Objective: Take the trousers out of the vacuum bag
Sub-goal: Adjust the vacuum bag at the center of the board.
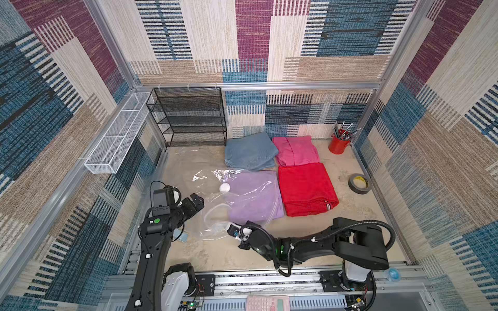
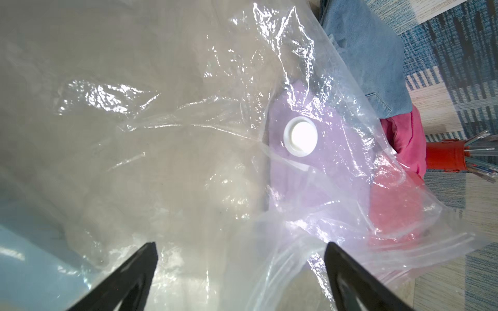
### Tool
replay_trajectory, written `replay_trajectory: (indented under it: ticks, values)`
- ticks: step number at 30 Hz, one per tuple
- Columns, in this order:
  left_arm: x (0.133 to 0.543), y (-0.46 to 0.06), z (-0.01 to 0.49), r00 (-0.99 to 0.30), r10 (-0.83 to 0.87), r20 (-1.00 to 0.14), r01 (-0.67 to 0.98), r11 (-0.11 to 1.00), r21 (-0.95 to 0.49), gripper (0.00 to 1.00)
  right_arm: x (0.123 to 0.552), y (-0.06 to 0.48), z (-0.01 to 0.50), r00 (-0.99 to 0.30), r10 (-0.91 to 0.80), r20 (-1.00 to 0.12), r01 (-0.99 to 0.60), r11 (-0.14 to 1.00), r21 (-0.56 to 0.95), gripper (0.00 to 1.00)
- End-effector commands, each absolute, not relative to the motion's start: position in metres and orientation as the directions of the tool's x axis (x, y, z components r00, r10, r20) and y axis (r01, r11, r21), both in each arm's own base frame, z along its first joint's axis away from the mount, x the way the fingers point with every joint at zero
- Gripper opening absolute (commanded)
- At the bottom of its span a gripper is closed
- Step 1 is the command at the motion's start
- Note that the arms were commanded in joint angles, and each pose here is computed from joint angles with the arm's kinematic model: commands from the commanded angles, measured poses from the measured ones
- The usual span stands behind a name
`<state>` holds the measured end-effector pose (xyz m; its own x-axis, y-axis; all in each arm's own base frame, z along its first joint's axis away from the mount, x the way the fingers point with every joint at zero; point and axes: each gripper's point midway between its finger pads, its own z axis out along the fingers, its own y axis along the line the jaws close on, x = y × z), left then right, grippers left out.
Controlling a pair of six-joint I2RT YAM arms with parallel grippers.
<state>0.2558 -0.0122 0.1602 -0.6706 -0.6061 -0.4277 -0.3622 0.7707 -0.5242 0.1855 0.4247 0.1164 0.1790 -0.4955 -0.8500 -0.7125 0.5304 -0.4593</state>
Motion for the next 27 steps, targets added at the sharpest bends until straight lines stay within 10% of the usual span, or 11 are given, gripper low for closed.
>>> replay_trajectory:
  ticks: [1,8,13,16,27]
  values:
    - [0.261,-0.016,0.160,-0.671,-0.611,-0.420,-0.348,0.760,-0.549,0.98,0.189,0.421,0.165,0.311,-0.344,-0.886,-0.594,0.657,-0.464,0.00]
    - [0.261,-0.023,0.174,-0.684,-0.595,-0.421,-0.310,0.760,-0.571,1.00,0.154,0.454,0.119,0.204,-0.383,-0.901,-0.809,0.451,-0.376,0.05]
    - [0.252,-0.031,0.184,-0.693,-0.588,-0.417,-0.278,0.752,-0.598,0.99,0.125,0.455,0.156,0.095,-0.280,-0.955,-0.913,0.359,-0.195,0.59]
    - [0.242,-0.038,0.189,-0.708,-0.574,-0.412,-0.251,0.750,-0.612,0.98,0.117,0.446,0.196,0.036,-0.222,-0.974,-0.932,0.344,-0.113,0.71]
    - [0.179,-0.056,0.211,-0.766,-0.452,-0.457,-0.168,0.827,-0.537,0.93,0.236,0.339,0.231,-0.617,0.111,-0.779,-0.482,0.729,0.486,0.78]
